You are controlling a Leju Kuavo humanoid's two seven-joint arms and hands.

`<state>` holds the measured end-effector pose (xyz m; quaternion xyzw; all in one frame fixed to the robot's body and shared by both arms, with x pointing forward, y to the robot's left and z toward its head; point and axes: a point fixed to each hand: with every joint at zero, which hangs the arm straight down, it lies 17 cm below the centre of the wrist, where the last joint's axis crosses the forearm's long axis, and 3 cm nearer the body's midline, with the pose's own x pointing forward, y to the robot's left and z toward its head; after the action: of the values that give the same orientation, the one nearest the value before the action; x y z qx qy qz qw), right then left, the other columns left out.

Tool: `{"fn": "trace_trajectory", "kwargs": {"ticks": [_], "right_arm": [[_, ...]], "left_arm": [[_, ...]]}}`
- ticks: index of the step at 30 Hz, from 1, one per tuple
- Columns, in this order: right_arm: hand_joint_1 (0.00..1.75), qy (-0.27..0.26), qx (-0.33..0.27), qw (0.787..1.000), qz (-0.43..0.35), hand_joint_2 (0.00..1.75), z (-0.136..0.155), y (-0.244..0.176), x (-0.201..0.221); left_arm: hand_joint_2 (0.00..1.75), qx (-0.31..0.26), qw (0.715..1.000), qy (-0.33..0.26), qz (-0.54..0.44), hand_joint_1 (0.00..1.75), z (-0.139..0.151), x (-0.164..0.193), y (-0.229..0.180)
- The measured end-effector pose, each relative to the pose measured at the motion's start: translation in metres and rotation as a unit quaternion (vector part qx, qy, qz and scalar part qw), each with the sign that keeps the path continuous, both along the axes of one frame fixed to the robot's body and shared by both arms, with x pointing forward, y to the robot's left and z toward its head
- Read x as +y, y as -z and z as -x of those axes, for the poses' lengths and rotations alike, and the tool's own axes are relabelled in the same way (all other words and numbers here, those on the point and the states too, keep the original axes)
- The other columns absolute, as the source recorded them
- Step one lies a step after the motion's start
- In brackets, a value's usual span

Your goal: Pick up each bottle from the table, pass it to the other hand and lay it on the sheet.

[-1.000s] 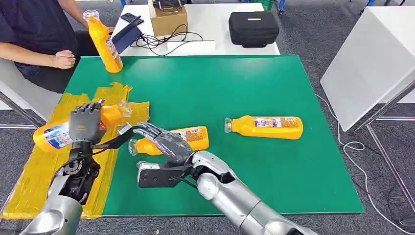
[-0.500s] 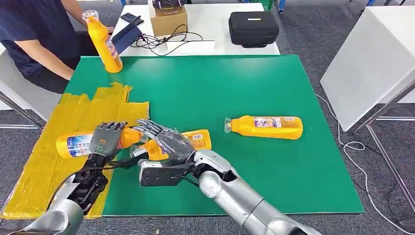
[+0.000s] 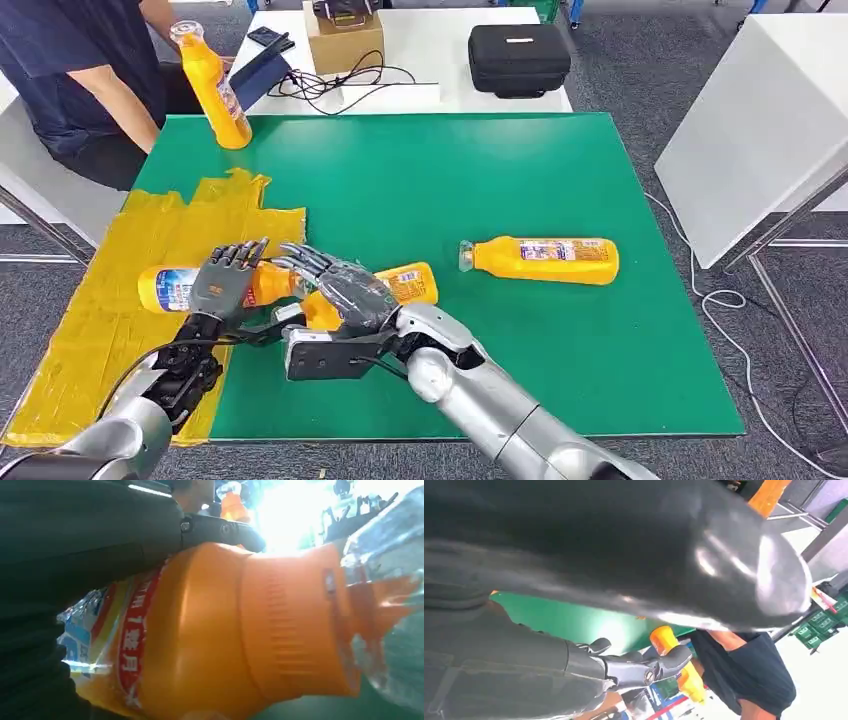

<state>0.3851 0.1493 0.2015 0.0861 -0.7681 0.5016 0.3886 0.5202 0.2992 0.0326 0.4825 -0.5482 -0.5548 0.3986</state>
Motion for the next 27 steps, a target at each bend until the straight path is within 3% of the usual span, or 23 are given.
{"fn": "trace_trajectory", "kwargs": {"ticks": [13,14,27], "right_arm": [[0.0,0.048,-0.006,0.995,0.084,0.0,-0.037,0.041,-0.024],[0.0,0.049,-0.006,0.995,0.087,1.75,-0.039,0.042,-0.025],[0.0,0.095,0.016,0.968,0.233,1.75,-0.083,0.102,-0.071]], "left_arm": [[0.0,0.019,0.999,0.01,0.04,0.0,0.003,-0.003,0.007],[0.0,0.02,0.999,0.01,0.04,0.0,0.002,-0.003,0.007],[0.0,-0.004,0.989,0.015,0.144,0.0,-0.008,0.004,-0.02]]}}
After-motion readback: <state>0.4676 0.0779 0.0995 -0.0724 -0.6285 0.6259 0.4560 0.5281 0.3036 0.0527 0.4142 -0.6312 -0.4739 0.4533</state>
